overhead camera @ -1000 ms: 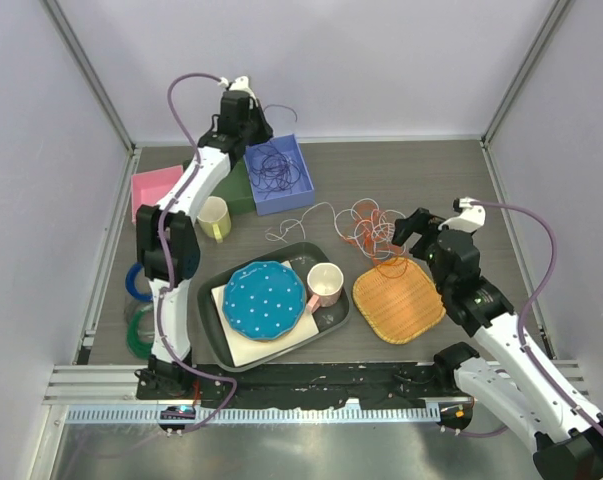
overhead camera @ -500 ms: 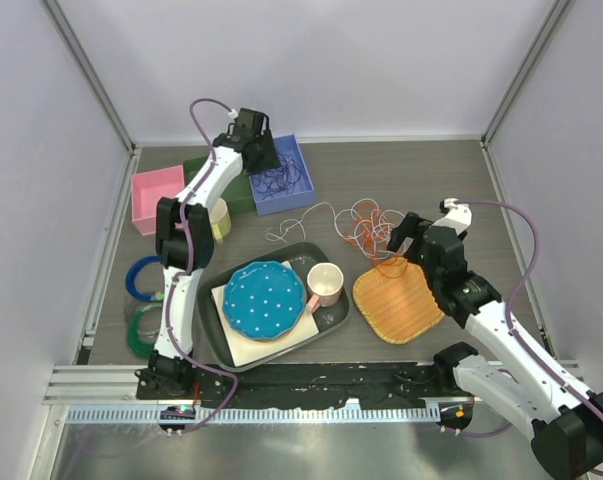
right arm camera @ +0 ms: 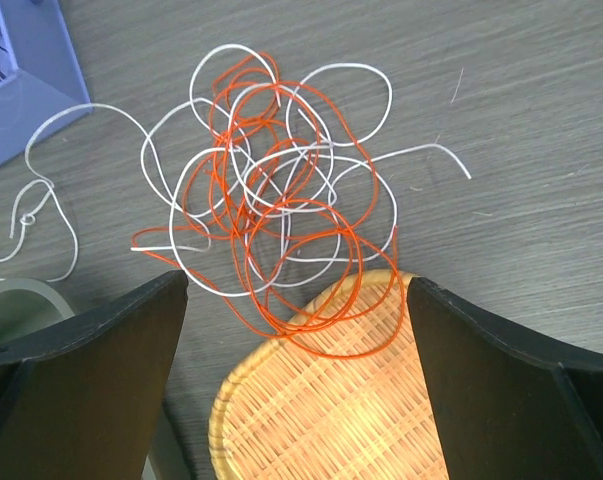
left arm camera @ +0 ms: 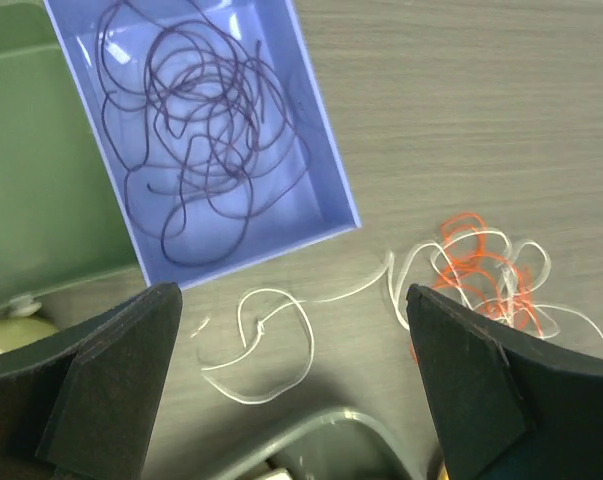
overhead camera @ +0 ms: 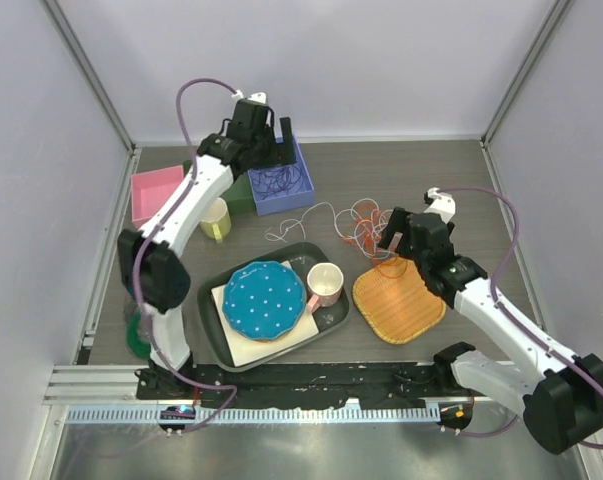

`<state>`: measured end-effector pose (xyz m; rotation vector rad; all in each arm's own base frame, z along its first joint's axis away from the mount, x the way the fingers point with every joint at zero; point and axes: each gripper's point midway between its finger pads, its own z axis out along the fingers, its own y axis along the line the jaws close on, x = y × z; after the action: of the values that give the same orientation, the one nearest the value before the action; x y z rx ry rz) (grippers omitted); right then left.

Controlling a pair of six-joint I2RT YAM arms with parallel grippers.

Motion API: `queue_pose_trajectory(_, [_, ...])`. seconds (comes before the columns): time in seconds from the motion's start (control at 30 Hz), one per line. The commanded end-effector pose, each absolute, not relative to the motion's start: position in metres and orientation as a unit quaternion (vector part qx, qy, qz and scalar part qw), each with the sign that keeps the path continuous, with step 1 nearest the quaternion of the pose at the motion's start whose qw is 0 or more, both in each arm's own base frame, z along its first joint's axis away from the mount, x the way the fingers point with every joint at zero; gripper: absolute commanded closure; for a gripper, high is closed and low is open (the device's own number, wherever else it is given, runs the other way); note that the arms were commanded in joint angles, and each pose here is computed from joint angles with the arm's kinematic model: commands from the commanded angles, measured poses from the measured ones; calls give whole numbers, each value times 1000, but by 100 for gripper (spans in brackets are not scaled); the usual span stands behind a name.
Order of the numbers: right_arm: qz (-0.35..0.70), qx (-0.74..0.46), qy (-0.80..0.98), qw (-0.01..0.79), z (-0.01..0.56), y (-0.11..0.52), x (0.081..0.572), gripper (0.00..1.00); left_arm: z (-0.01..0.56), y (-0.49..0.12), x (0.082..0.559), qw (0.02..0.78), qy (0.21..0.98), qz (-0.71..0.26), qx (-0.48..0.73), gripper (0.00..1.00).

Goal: Untangle the cables

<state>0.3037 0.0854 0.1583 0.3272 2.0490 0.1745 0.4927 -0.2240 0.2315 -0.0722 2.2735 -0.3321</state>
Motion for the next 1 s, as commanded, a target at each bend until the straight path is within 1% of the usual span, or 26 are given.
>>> queue_pose_trajectory(0.0, [78,139,860,485,161,96,313,3,267,-220,441,440,882,-169,-15,0])
queue_pose_trajectory(0.03, [76,141,864,478,159,96,314,3,292,-220,428,468,862,-196,-14,0])
queue_pose_trajectory(0.07, [68,140,873,462,148,96,313,3,260,-215,414,446,875,-187,-17,0])
queue_pose_trajectory(0.13, [61,149,879,450,139,95,311,3,262,-217,400,461,863,-204,-23,0])
queue_pose_trajectory(0.17, [55,152,880,446,135,93,311,4,251,-212,385,455,867,-204,-22,0])
queue_pose_trajectory(0.27, [37,158,884,439,127,89,316,7,243,-210,361,450,868,-209,-17,0])
queue_pose_trajectory(0.37, [7,156,887,434,116,81,325,16,235,-208,344,444,871,-209,-9,0])
queue_pose_trajectory(0.43, [-4,156,896,416,102,77,333,18,233,-207,338,442,872,-209,-5,0])
queue_pose_trajectory(0.47, [2,158,897,412,97,78,338,28,227,-205,335,439,875,-205,-5,0])
queue_pose_trajectory(0.53, [14,168,906,387,81,72,347,32,227,-199,333,444,874,-196,-10,0])
queue_pose_trajectory(0.57, [48,161,910,379,79,82,352,35,224,-197,332,444,876,-190,-11,0])
queue_pose_trajectory(0.63, [73,158,910,377,76,83,362,38,223,-192,332,447,875,-182,-17,0])
queue_pose_trajectory(0.67, [78,158,908,379,74,84,368,48,222,-192,332,446,876,-180,-16,0])
queue_pose_trajectory(0.73, [75,158,905,386,79,83,376,60,222,-190,332,447,876,-178,-17,0])
queue_pose_trajectory(0.77, [75,159,905,388,81,83,378,73,221,-191,332,447,877,-178,-15,0])
queue_pose_trajectory(0.8, [78,157,903,392,85,84,380,77,221,-191,331,446,877,-178,-14,0])
queue_pose_trajectory(0.9, [93,153,892,416,104,87,385,83,221,-190,331,447,877,-177,-14,0])
queue_pose_trajectory(0.93, [96,151,888,424,111,88,387,87,221,-190,331,449,876,-178,-14,0])
queue_pose_trajectory(0.97, [96,149,887,427,115,88,387,99,221,-189,331,448,876,-178,-15,0])
